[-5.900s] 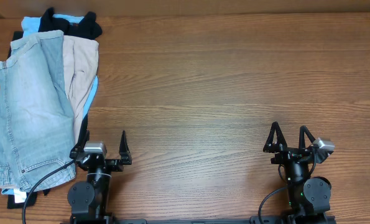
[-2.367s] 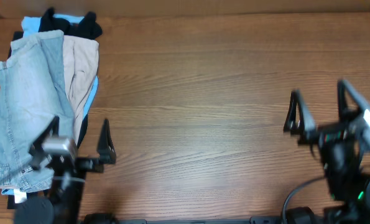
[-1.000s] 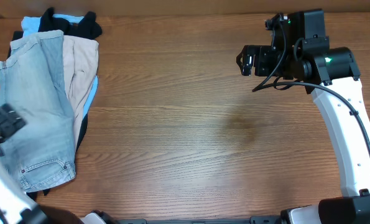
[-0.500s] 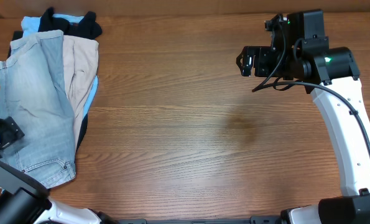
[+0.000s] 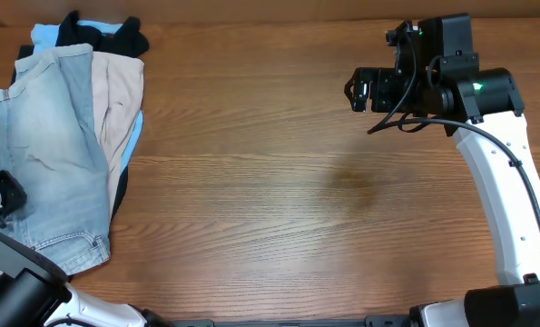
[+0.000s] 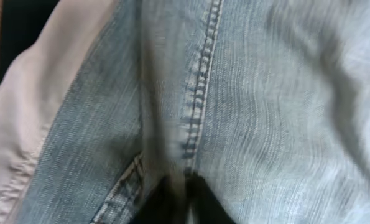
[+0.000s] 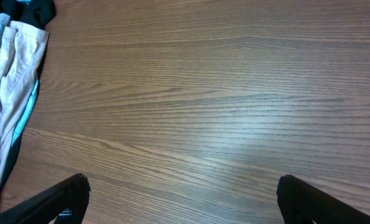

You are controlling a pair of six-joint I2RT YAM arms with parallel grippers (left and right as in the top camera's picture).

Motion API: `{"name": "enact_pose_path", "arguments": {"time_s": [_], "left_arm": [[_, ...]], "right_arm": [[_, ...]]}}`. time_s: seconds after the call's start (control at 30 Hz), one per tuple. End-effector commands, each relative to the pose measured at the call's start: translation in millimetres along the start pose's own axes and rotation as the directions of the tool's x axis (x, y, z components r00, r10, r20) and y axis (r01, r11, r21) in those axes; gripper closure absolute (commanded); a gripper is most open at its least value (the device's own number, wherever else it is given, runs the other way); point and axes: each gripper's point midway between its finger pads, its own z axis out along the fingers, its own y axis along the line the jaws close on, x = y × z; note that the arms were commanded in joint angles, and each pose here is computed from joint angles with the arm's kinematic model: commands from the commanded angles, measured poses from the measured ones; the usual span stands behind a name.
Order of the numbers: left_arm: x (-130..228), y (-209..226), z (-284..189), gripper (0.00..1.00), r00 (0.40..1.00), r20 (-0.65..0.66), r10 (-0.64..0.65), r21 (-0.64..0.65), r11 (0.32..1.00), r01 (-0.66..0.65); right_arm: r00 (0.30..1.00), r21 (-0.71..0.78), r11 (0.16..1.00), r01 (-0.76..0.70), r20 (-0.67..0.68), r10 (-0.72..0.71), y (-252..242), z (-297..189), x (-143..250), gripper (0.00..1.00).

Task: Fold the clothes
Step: 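Grasp the denim shorts with the left gripper and drag them right onto the table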

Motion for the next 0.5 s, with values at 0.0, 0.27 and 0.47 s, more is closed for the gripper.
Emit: {"name": "enact_pose_path", "arguments": {"time_s": [0.0,0.27,0.47], "left_arm": [[-9,-24,-2,0.96,0.999,0.024,-0.043,0.136,0.99,0.039],[-23,-141,-68,0.96,0.975,0.184,0.126,0.586,0.783,-0.212],[-3,-246,-130,0.96,0.918,0.285,0.277,0.7,0.594,-0.396]], "right_arm": [[1.0,-0.009,1.0,0.01,0.025,-0.01,5,-5,-9,0.0],[0.991,0.061,0.991,-0.123,0.055,0.12,-20,-14,-13,0.05],[0.947,0.09,0.947,-0.309,0.118,0.298,-56,-43,-16,0.02]]}}
